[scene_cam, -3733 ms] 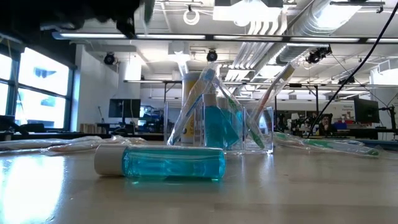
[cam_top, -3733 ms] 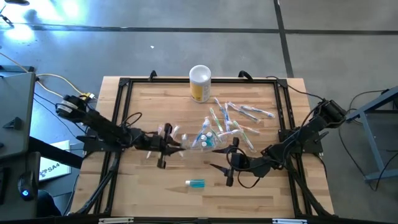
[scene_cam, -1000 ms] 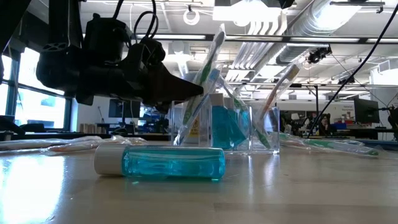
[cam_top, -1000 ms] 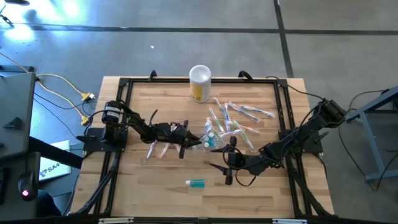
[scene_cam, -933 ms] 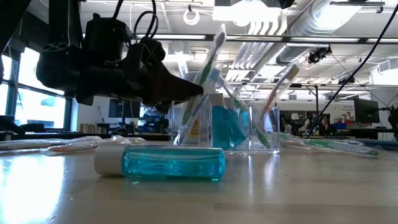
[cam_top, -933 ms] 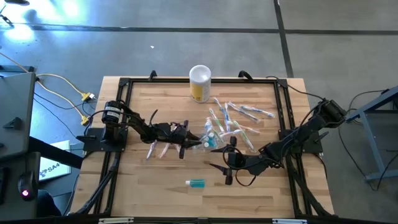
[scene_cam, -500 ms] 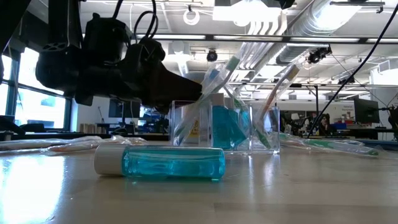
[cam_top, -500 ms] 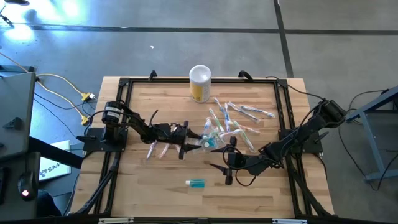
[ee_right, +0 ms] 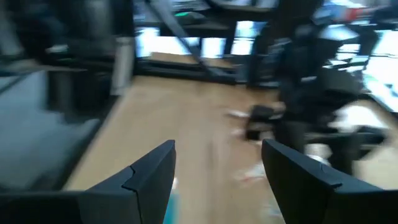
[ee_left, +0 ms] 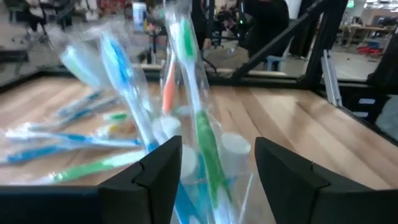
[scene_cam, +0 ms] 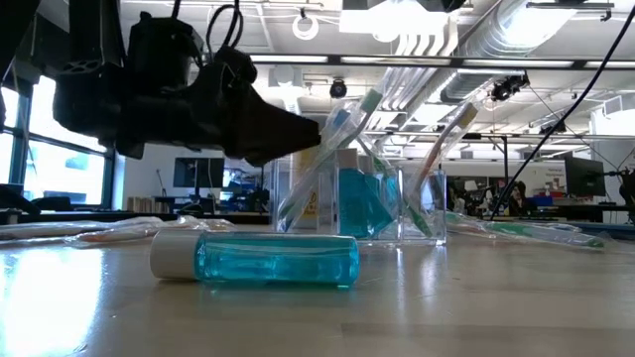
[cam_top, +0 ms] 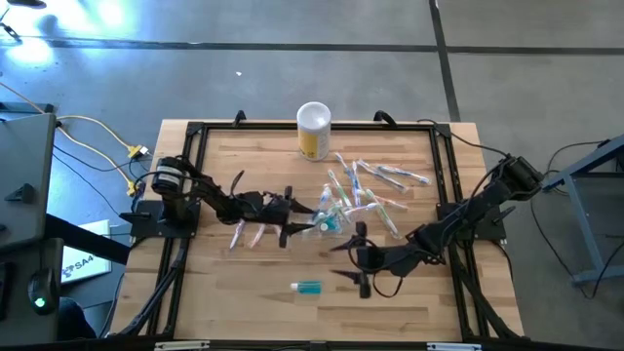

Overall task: Pick & Place toothbrushing station
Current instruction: Put the blue mouthwash in the transparent organizer

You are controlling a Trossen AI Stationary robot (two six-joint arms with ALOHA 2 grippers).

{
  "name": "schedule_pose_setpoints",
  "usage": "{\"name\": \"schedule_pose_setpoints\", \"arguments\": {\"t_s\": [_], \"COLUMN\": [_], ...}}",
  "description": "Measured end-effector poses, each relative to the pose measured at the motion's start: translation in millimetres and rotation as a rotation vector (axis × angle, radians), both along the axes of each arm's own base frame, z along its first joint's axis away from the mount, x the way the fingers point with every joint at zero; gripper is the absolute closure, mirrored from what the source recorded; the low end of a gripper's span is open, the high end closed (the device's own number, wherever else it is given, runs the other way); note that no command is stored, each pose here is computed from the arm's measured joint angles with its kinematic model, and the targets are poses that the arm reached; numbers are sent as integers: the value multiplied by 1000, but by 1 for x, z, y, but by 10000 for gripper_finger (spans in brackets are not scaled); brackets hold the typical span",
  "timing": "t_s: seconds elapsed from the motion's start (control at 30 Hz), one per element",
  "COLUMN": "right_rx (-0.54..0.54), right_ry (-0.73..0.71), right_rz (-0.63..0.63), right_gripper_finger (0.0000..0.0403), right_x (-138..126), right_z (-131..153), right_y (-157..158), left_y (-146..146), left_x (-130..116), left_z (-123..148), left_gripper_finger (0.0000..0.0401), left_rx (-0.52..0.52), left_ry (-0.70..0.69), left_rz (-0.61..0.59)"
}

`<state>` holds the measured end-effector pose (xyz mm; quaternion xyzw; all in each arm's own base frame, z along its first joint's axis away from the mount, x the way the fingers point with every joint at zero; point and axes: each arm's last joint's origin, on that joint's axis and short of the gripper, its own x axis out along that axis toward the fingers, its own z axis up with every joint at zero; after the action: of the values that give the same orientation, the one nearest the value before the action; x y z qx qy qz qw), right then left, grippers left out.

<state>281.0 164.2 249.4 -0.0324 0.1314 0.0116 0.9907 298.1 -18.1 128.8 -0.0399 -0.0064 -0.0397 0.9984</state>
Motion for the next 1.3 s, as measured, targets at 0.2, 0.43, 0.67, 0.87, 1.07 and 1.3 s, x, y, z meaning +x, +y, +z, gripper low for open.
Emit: {"name": "schedule_pose_setpoints", "arguments": {"t_s": [0.2,0.43,0.67,0.87,1.07,1.3], "right_rx": [31,27,26,49,104,118], "right_ry": [20,30,32,30,36,32], "right_rz": [115,117,117,111,101,133], "right_gripper_finger": [173,173,173,173,173,173], "right_x": [0,-1,-1,-1,-2,-8], "right_z": [0,-1,-2,-1,-1,-1], "right_y": [3,4,4,4,6,15], "left_y": [-18,-64,-126,-146,-154,-169], "left_x": [-10,-26,-32,-23,-16,3], "left_z": [12,19,30,54,60,47], "left_gripper_finger": [214,214,214,214,211,155], "left_rx": [41,148,329,324,199,81], "left_ry": [-9,167,422,579,619,677], "left_rz": [-139,-331,-293,-260,-244,-320]}}
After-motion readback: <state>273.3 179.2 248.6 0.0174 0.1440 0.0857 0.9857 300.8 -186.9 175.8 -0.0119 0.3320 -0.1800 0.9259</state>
